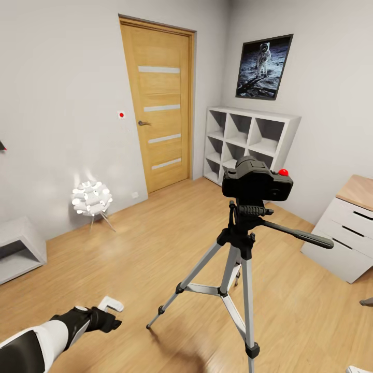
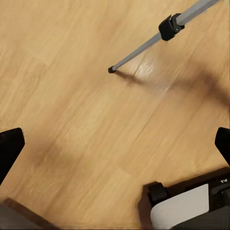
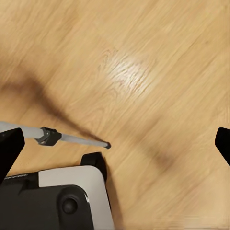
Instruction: Attach the digital camera to the camera tripod in the bedroom.
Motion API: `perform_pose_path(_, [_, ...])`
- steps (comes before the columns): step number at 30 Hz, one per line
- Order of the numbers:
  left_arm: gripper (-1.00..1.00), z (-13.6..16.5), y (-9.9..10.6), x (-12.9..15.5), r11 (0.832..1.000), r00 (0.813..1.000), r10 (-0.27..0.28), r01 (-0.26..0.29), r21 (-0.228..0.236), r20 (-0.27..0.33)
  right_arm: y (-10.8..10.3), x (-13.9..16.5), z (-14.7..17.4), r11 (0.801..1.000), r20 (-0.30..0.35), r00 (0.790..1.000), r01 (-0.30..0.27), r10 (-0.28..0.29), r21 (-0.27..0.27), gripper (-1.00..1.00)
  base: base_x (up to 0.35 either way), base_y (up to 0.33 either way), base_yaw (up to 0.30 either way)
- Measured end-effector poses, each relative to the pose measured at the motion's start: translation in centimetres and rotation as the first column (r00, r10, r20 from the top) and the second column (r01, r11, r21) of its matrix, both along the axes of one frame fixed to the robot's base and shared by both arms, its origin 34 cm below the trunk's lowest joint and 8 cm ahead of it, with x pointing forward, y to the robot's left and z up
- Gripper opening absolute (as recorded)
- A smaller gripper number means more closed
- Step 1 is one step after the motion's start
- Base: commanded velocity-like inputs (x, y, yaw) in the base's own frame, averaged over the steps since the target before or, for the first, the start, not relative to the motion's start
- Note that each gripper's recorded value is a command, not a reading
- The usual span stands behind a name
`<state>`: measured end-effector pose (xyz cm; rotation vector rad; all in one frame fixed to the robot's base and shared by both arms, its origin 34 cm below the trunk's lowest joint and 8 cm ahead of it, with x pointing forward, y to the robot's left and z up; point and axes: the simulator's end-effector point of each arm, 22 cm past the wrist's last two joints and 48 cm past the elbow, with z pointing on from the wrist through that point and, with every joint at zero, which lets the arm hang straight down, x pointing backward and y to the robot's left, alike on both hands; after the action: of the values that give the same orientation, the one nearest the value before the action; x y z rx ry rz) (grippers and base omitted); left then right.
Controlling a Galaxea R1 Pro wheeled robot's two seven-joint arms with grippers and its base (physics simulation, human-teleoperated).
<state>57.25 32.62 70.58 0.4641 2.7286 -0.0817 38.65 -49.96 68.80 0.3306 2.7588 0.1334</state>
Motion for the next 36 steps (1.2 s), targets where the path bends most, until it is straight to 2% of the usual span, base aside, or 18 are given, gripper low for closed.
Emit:
perform_pose_path(6, [1.0, -1.2, 0.8, -2.1, 0.999, 1.0, 0.012, -0.011, 0.033, -0.012, 0.9, -0.3, -0.8, 1.0, -0.007, 1.0, 0.01, -0.01, -0.023, 1.0, 0.0, 0.0, 0.0])
perform_pose_path(7, [1.0, -1.6, 1.1, -2.7, 0.999, 1.0, 0.014, -0.014, 0.05, -0.006, 1.0, -0.3, -1.0, 0.999, 0.001, 1.0, 0.01, -0.01, -0.035, 1.0, 0.0, 0.0, 0.0])
perform_pose_path(12, [1.0, -2.4, 1.4, -4.1, 0.997, 1.0, 0.017, -0.017, 0.071, -0.003, 0.6, -0.5, -1.3, 0.996, 0.002, 1.0, 0.027, -0.027, -0.082, 1.0, 0.0, 0.0, 0.0])
perform_pose_path(19, [1.0, -3.7, -0.1, -6.5, 0.998, 1.0, 0.008, -0.006, 0.06, -0.031, 0.5, -0.7, -1.8, 0.991, 0.002, 0.998, 0.068, -0.068, -0.118, 1.0, 0.0, 0.0, 0.0])
perform_pose_path(21, [1.0, -4.5, -1.1, -8.3, 0.999, 0.998, 0.001, 0.002, 0.05, -0.055, 0.8, -0.8, -1.9, 0.99, 0.002, 0.997, 0.076, -0.077, -0.119, 1.0, 0.0, 0.0, 0.0])
perform_pose_path(29, [1.0, -5.3, -2.4, -10.0, 0.999, 0.997, -0.007, 0.01, 0.034, -0.081, 1.7, -0.8, -2.3, 0.991, -0.001, 0.997, 0.076, -0.077, -0.109, 1.0, 0.0, 0.0, 0.0])
perform_pose_path(36, [1.0, -5.5, -2.6, -10.7, 0.999, 0.996, -0.008, 0.01, 0.032, -0.091, 1.7, -0.8, -2.2, 0.991, 0.0, 0.997, 0.076, -0.076, -0.109, 1.0, 0.0, 0.0, 0.0])
